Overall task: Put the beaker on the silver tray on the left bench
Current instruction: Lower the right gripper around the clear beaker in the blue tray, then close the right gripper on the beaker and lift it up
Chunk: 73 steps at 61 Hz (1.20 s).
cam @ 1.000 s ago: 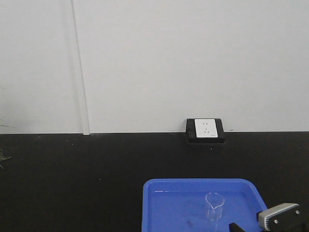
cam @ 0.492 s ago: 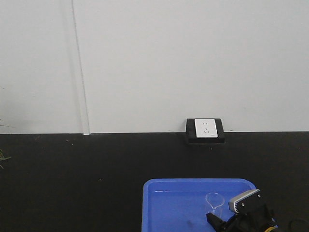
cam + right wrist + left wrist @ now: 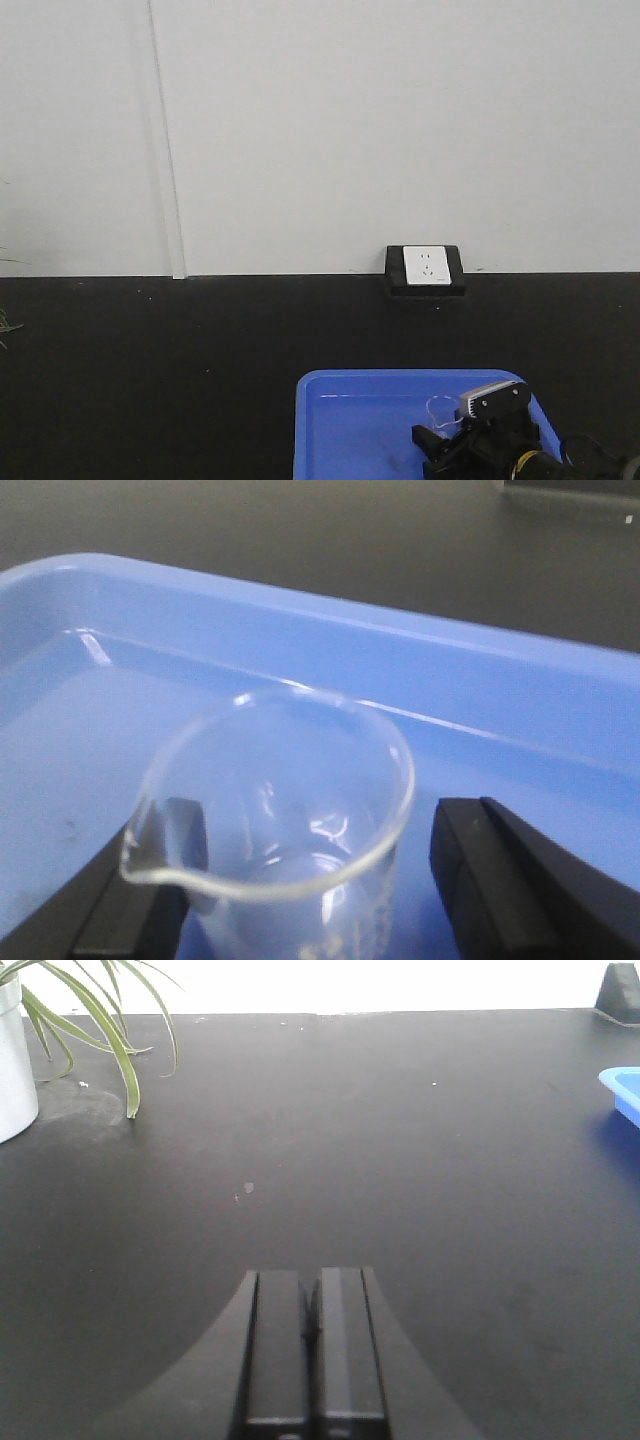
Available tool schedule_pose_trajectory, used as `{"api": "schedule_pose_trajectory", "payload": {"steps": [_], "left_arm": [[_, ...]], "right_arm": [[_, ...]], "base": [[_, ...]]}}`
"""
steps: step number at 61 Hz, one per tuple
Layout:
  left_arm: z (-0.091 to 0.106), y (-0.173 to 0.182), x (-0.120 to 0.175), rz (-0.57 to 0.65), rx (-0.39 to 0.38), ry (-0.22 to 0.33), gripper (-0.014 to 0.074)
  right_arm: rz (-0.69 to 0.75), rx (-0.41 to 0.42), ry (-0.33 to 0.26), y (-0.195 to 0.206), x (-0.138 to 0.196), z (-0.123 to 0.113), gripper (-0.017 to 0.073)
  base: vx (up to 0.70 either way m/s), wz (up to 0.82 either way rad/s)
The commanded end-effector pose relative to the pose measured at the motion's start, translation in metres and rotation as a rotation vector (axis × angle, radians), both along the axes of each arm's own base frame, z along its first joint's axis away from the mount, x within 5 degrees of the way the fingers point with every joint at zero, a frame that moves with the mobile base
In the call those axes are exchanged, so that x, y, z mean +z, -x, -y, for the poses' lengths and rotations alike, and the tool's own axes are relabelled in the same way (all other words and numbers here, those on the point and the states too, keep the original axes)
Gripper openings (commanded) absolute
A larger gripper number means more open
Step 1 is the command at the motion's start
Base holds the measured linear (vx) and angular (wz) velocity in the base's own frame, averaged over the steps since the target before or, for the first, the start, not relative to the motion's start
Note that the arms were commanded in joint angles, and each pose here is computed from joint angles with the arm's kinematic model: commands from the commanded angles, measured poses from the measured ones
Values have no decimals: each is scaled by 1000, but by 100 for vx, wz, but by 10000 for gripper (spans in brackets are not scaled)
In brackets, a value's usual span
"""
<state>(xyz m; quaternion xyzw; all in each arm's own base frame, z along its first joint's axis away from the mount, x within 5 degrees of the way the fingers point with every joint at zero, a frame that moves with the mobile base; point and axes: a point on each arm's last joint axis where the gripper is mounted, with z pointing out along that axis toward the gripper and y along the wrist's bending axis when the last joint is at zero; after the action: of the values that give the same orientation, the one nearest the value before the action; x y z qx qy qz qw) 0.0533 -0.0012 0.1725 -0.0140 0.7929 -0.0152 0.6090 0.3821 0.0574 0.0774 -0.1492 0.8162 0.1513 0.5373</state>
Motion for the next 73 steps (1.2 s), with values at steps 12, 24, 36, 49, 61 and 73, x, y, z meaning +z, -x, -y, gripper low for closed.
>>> {"api": "schedule_pose_trajectory", "payload": {"steps": [12, 24, 36, 49, 61, 73], "left_arm": [[0, -2, 2, 73, -1, 4, 1], [0, -2, 2, 73, -1, 4, 1], [0, -2, 1, 72, -1, 4, 1], [0, -2, 1, 72, -1, 4, 1], [0, -2, 1, 72, -1, 4, 1], [0, -2, 1, 72, -1, 4, 1]], "right_arm": [[141, 60, -34, -8, 36, -7, 403], [198, 199, 15, 2, 80, -15, 181], [246, 268, -40, 22, 143, -33, -15], [295, 322, -46, 60, 205, -66, -15], [343, 326, -78, 97, 250, -84, -14], [361, 310, -100, 121, 274, -89, -14]], "base": [[0, 0], [0, 0], [0, 0], [0, 0], [0, 0], [0, 0]]}}
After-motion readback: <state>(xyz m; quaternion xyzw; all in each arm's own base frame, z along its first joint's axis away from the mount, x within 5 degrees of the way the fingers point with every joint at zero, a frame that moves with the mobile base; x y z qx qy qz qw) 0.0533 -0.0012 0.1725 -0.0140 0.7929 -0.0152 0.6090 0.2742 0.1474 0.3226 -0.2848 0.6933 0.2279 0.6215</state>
